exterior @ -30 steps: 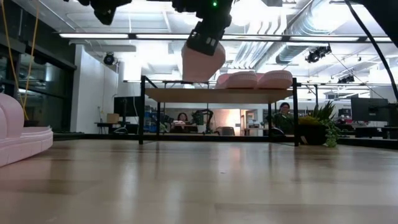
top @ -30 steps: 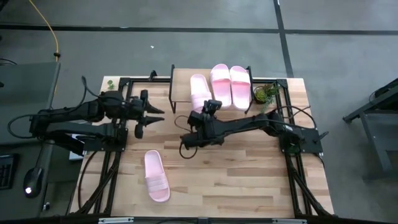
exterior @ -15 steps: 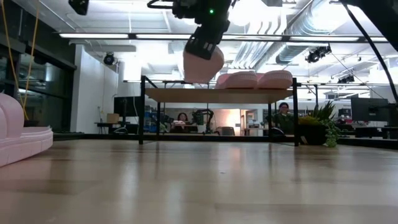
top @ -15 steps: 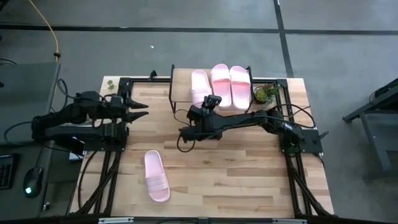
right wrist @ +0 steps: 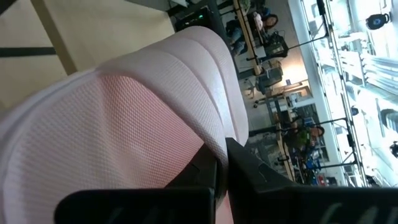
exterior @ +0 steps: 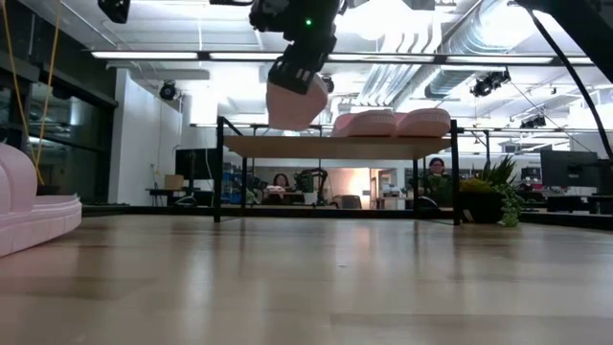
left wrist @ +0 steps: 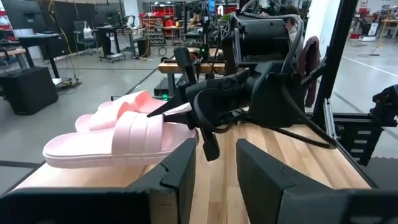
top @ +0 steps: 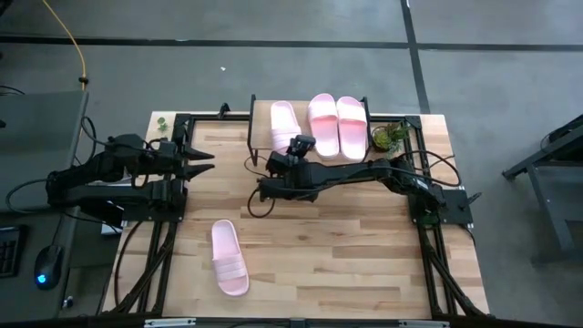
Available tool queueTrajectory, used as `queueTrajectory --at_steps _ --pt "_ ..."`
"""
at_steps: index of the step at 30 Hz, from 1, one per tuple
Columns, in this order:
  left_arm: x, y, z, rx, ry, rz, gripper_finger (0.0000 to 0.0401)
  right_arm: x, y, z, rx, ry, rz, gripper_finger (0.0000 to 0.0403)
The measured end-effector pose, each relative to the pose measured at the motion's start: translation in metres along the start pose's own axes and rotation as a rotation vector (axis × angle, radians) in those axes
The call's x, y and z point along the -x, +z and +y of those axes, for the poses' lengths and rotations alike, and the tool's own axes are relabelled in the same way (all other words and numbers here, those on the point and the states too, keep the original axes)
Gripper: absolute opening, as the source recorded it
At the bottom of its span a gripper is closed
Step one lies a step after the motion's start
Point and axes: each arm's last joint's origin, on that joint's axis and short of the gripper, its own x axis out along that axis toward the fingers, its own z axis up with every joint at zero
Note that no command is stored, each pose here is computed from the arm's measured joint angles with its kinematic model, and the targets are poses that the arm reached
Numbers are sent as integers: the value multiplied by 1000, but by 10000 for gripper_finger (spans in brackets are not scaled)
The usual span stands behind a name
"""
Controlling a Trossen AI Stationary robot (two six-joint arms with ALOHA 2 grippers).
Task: Pick and place slides into the shelf
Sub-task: Put the pink slide on the shelf
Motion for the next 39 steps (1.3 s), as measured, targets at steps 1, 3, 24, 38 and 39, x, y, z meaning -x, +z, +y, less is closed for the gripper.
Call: queueTrajectory --at_steps 1,3,24,38,39 --pt "0 0 0 0 0 0 101 0 1 0 3 3 -2 0" --pt "0 0 0 1 0 5 101 -1 1 0 2 9 -2 0" --pt "0 -1 0 5 0 9 101 -32 17 -8 6 55 -13 0" --pt "0 0 0 5 0 3 101 -33 32 -39 -22 55 -42 0" --pt "0 0 0 5 0 3 101 -32 33 -41 -23 55 -45 0"
